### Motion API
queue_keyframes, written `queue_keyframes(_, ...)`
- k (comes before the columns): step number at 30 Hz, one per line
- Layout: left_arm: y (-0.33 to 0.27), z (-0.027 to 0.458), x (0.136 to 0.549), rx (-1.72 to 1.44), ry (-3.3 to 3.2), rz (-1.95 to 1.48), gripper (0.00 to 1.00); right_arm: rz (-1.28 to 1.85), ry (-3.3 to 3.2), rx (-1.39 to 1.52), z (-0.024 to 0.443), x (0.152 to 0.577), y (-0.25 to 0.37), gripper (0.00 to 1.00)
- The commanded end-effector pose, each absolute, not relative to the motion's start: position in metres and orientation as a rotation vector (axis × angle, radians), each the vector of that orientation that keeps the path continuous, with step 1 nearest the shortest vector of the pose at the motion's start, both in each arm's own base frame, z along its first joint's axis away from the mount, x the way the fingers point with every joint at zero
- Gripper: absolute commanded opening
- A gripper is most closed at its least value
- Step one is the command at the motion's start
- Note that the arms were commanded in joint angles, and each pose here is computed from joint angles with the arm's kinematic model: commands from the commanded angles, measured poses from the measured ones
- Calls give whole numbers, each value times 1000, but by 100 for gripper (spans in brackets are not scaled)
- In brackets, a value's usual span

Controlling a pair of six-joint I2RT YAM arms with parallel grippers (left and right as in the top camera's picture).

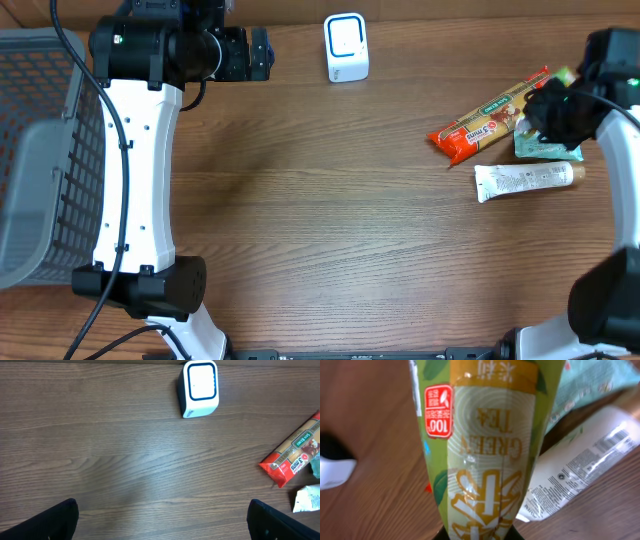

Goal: Scan the item barcode
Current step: 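Carry the juice carton right and set it beside the packet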

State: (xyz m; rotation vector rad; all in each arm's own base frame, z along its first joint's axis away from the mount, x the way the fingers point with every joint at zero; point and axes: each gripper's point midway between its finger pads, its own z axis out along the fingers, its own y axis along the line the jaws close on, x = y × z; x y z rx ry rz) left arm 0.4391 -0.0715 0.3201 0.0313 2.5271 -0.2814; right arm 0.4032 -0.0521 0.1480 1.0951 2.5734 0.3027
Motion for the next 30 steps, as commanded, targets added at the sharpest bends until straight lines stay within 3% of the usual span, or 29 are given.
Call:
queue_keyframes(1,-72,320,441,52,2524,-272,99,252,2558,1267,110,397,-55,6)
queue_keyframes(3,-72,320,441,52,2524,-273,100,250,2565,1269,98,395,-54,15)
queue_keyframes(5,-72,320,441,52,2524,-272,99,250,2565,1256,98,396,-54,36)
queue_keyframes(8,-72,320,441,52,2524,-273,100,289,2575,1163,114,402,-50,75)
queue_keyframes(9,-72,320,441,52,2524,-273,100,307,2577,1134,121,403,-48,81)
queue_keyframes(16,-72,320,441,52,2524,-273,99,368,2521,948,225,385,-36,83)
queue_keyframes(20,-72,320,441,52,2524,-273,100,427,2482,803,297,344,-14,84)
queue_keyframes(21,-72,320,441,52,2524,-273,100,459,2469,781,312,331,-7,100)
queue_keyframes(25,-72,320,441,52,2524,-273,100,593,2322,652,373,292,16,100)
queue_keyframes(30,-72,320,441,52,2524,-272,100,576,2251,620,395,253,19,100)
